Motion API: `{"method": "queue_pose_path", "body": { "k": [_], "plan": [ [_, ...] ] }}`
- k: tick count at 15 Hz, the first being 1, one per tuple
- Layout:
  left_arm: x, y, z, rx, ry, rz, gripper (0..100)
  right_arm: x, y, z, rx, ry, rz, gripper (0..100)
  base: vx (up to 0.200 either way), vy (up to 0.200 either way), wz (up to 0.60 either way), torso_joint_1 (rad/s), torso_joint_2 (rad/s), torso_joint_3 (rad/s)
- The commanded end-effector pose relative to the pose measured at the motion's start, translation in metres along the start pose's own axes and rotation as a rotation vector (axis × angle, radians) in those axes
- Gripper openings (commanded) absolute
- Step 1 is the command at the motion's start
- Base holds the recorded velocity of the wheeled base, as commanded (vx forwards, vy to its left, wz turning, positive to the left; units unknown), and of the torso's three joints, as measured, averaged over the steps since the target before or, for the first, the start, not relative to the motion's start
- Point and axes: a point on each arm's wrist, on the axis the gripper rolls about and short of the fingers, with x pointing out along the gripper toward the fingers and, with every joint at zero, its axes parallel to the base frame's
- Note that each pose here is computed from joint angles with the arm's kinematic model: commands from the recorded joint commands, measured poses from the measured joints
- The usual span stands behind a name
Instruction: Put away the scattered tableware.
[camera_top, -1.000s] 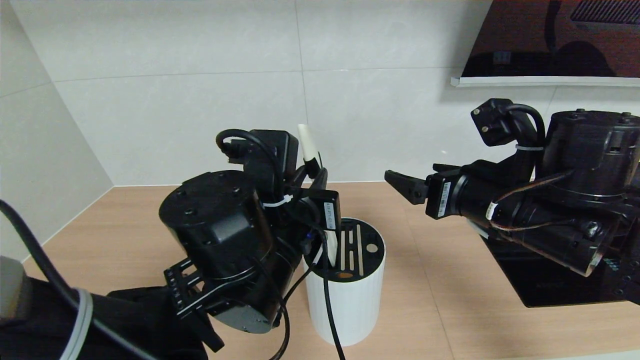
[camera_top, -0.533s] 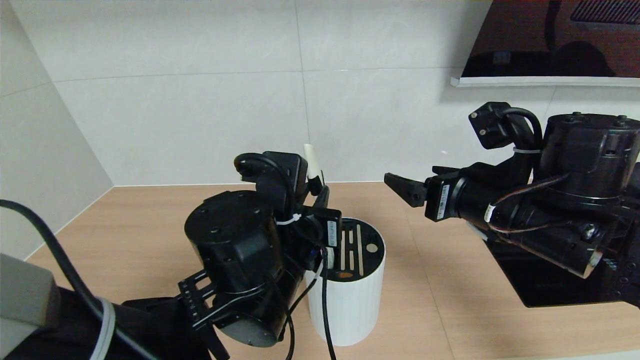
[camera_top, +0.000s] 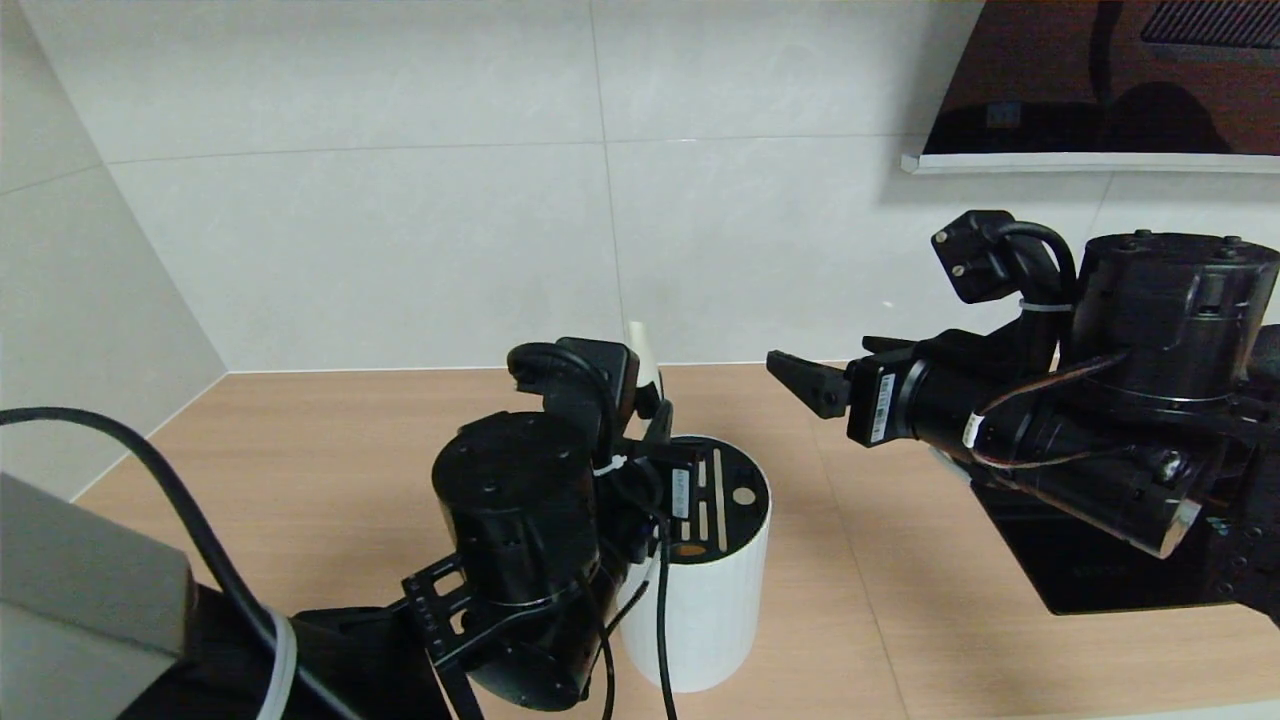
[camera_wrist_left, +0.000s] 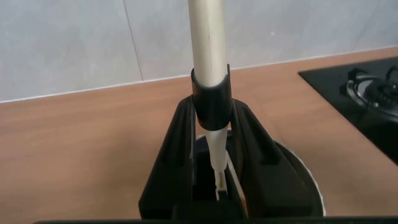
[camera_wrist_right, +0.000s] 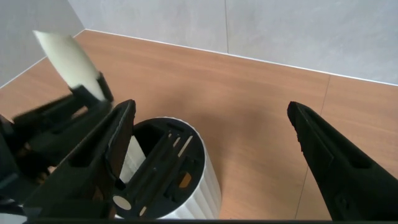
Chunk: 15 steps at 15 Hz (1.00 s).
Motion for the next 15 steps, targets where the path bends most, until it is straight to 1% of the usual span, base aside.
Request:
{"method": "queue_pose_path", "body": {
  "k": [1, 2, 7, 15],
  "plan": [
    [0.000, -0.003, -0.009, 0.019, 0.024, -0.006, 0, 0.000, 0.000, -0.001, 0.000, 0.002, 0.001, 100, 0.000, 0.000, 0.00, 0.000, 0.00, 0.000],
    [-0.001, -0.005, -0.011, 0.023, 0.028, -0.014, 0, 0.000, 0.000, -0.002, -0.002, 0.005, 0.001, 100, 0.000, 0.000, 0.00, 0.000, 0.00, 0.000],
    [0.001, -0.006, -0.025, 0.052, 0.065, -0.005, 0, 0.000, 0.000, -0.003, -0.006, 0.008, 0.002, 100, 0.000, 0.000, 0.00, 0.000, 0.00, 0.000],
    [0.002, -0.007, -0.027, 0.055, 0.069, 0.003, 0, 0.000, 0.000, -0.002, -0.007, 0.007, 0.002, 100, 0.000, 0.000, 0.00, 0.000, 0.00, 0.000]
  ]
}}
